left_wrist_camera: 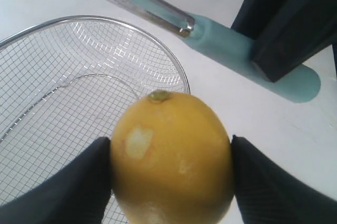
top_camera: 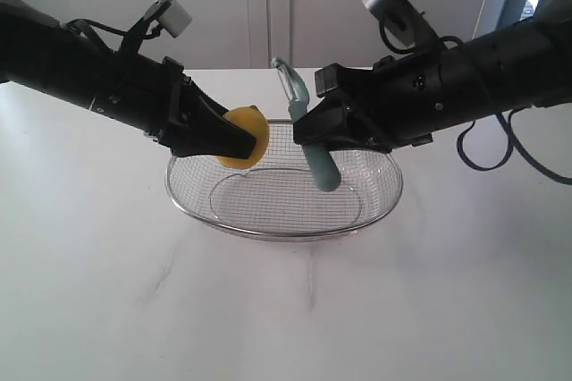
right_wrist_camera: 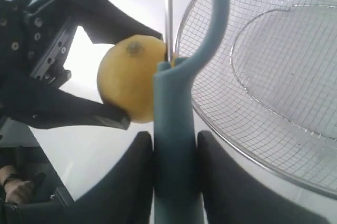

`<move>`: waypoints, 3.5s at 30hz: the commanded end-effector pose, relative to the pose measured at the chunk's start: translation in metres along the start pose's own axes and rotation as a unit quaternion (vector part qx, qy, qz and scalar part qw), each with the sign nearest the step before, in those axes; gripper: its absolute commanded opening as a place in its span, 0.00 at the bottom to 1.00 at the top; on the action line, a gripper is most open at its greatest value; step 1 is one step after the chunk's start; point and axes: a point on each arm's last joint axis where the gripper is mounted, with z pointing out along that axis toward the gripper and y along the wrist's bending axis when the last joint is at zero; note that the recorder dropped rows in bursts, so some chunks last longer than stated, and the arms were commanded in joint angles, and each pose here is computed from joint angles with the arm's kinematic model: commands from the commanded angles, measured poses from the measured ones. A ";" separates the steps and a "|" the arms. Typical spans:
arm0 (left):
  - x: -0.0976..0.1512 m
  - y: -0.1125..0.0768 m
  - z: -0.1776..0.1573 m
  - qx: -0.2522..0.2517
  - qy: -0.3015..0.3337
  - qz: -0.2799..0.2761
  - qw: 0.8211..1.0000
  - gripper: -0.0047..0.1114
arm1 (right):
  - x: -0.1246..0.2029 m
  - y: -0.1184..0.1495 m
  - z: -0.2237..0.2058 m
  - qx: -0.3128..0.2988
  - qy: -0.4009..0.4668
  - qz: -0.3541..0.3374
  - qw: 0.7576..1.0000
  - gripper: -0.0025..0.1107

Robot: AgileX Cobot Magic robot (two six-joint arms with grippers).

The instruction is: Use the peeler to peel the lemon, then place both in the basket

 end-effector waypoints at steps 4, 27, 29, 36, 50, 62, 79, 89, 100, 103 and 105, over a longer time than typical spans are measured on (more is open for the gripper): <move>-0.003 -0.003 -0.002 0.009 -0.014 -0.006 1.000 0.04 | 0.008 -0.015 0.011 0.018 0.038 0.022 0.999 0.02; -0.003 -0.004 -0.003 0.011 -0.013 -0.006 1.000 0.04 | 0.016 -0.021 0.029 -0.043 0.084 0.075 0.993 0.02; -0.003 -0.004 -0.003 0.011 -0.013 -0.006 1.000 0.04 | 0.013 -0.020 0.026 -0.035 0.064 0.073 0.995 0.02; -0.003 -0.004 -0.003 0.011 -0.013 -0.006 1.000 0.04 | 0.006 -0.004 0.009 -0.033 0.026 0.023 0.999 0.02; -0.003 -0.004 -0.003 0.011 -0.013 -0.006 1.000 0.04 | 0.004 0.007 -0.002 -0.035 0.003 -0.013 0.999 0.02; -0.003 -0.004 -0.003 0.011 -0.013 -0.006 1.000 0.04 | 0.004 0.001 0.001 -0.017 0.007 0.025 1.000 0.02; -0.003 -0.004 -0.003 0.011 -0.013 -0.006 1.000 0.04 | 0.014 -0.022 0.026 -0.024 0.071 0.099 0.992 0.02; -0.003 -0.004 -0.003 0.011 -0.013 -0.006 1.000 0.04 | 0.018 -0.022 0.029 -0.038 0.093 0.104 0.990 0.02; -0.003 -0.004 -0.003 0.011 -0.013 -0.006 1.000 0.04 | 0.026 -0.017 0.045 -0.044 0.120 0.100 0.987 0.02; -0.003 -0.004 -0.003 0.011 -0.013 -0.006 1.000 0.04 | 0.026 -0.017 0.045 -0.044 0.118 0.101 0.987 0.02; -0.003 -0.004 -0.003 0.011 -0.013 -0.006 1.000 0.04 | 0.026 -0.016 0.045 -0.044 0.118 0.100 0.987 0.02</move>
